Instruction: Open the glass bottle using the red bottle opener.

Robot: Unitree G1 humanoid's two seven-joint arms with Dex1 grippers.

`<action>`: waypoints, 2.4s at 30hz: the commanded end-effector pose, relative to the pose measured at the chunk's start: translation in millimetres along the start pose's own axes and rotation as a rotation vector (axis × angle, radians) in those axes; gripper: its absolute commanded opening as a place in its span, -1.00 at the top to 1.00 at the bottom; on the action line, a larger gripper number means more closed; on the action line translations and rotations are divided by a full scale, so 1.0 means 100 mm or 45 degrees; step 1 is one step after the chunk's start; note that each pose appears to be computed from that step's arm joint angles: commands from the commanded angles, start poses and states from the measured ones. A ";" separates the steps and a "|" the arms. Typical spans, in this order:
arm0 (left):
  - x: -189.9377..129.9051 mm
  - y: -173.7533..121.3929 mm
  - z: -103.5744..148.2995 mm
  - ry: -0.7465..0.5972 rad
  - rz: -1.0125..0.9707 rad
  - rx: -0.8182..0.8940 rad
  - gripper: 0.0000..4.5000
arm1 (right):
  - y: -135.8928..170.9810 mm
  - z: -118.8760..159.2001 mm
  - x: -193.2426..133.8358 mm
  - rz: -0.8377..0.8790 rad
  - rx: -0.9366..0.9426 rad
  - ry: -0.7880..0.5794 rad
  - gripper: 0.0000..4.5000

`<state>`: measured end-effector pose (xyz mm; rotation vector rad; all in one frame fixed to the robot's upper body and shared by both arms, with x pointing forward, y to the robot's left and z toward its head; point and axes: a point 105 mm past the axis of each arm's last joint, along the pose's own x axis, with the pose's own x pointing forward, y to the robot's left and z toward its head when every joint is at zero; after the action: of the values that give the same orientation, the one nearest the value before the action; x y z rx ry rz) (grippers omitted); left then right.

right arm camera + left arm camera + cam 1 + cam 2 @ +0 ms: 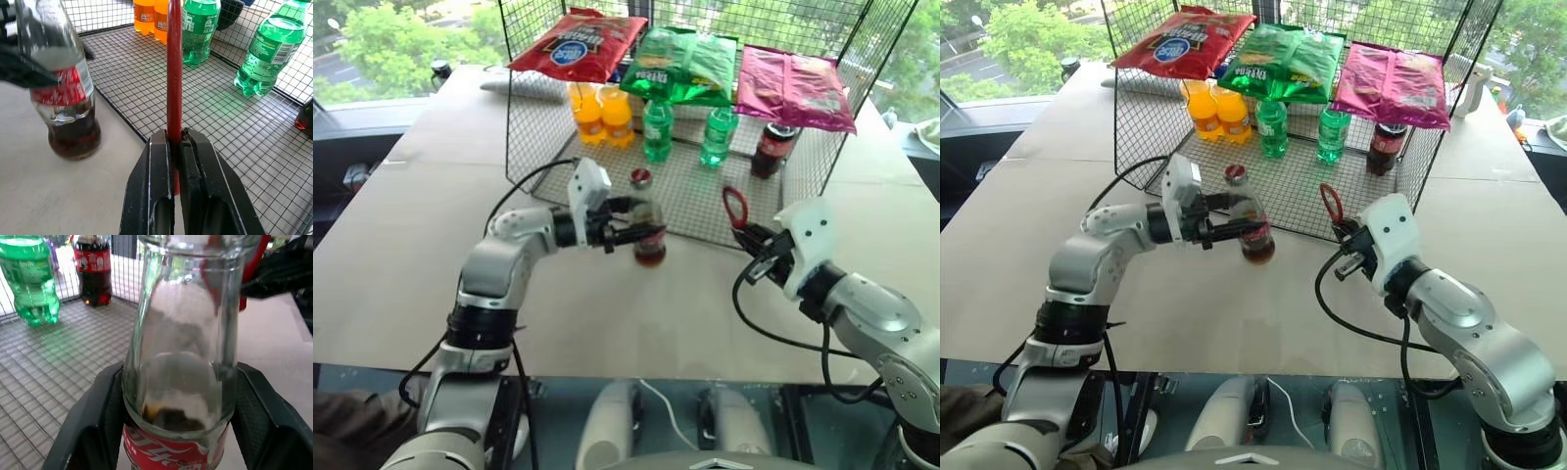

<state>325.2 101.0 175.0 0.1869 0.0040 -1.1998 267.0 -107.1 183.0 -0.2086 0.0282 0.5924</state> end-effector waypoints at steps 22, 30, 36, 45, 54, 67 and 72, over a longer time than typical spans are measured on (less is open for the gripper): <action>-0.06 -0.03 0.22 -0.078 -0.035 0.109 -0.99 | 0.05 0.05 -0.03 0.013 -0.014 -0.050 1.00; -0.09 -0.04 0.25 -0.088 -0.054 0.108 -0.36 | 0.06 0.17 0.02 0.023 -0.147 -0.114 1.00; -0.07 -0.03 0.25 -0.083 -0.052 0.116 0.04 | 0.13 0.27 0.16 0.044 -0.293 -0.171 1.00; -0.04 -0.04 0.26 -0.079 -0.059 0.120 0.04 | 0.10 0.41 0.49 -0.089 -0.589 -0.312 1.00; -0.05 -0.03 0.28 -0.080 -0.045 0.118 0.04 | 0.31 0.35 0.56 -0.112 -0.759 -0.472 1.00; -0.06 -0.04 0.28 -0.050 -0.047 0.118 0.04 | 0.49 0.28 0.66 -0.023 -0.815 -0.524 1.00; -0.05 -0.04 0.28 -0.048 -0.051 0.119 0.04 | 0.54 0.28 0.72 -0.008 -0.828 -0.516 1.00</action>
<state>320.0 105.0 184.9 0.2152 -0.0141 -1.2297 301.5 -26.3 188.0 -0.7077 -0.5247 0.5853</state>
